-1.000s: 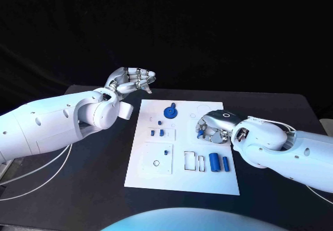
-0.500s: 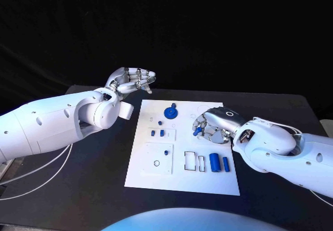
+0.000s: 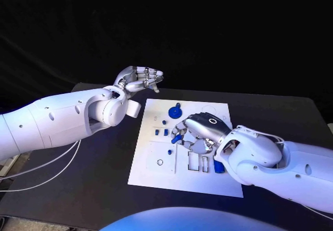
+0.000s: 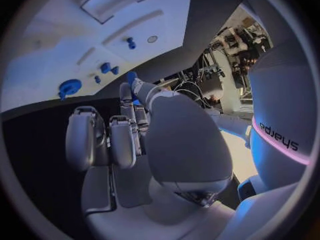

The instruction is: Assemble the parts on the task board

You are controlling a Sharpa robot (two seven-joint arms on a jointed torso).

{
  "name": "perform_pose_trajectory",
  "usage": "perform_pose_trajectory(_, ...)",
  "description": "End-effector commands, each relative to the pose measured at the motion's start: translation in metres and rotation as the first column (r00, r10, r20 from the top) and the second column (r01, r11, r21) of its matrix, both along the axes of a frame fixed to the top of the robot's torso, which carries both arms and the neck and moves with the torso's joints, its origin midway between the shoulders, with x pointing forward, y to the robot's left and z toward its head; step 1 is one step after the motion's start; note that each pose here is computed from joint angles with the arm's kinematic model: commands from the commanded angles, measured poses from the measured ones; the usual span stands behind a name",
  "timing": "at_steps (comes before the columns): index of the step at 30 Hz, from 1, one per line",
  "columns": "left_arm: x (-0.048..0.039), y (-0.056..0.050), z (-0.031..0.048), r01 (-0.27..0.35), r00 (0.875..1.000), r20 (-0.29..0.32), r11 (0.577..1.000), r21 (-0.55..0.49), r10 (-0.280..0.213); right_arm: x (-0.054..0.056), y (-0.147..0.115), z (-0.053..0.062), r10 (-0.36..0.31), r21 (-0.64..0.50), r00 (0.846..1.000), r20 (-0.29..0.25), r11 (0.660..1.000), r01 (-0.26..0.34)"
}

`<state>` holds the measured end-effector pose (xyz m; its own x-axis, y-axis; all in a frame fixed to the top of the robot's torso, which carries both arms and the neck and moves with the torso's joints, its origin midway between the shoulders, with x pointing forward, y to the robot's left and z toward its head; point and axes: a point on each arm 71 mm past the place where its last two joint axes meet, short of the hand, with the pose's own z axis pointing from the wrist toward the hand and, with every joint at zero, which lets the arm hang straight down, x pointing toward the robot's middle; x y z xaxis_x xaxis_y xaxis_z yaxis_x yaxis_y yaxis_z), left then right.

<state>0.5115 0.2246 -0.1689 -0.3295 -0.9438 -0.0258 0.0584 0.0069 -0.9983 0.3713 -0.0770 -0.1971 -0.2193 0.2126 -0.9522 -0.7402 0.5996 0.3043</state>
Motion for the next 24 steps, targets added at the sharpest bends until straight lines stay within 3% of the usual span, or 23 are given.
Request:
perform_pose_trajectory(1, 0.0002, -0.004, 0.0007, 0.021, 1.0, 0.002, 1.0, -0.012, -0.021, -0.005, 0.01, -0.006, 0.042, 0.009, 0.999, -0.01, 0.999, -0.042)
perform_pose_trajectory(12, 0.0008, -0.012, 0.0003, 0.041, 0.999, 0.0, 0.999, -0.018, -0.041, -0.017, 0.04, -0.04, 0.105, -0.029, 0.99, -0.095, 0.994, -0.108)
perform_pose_trajectory(24, 0.0004, -0.013, 0.0004, 0.044, 0.999, -0.001, 0.999, -0.019, -0.044, -0.012, 0.043, -0.054, 0.09, -0.118, 0.99, -0.105, 0.988, -0.103)
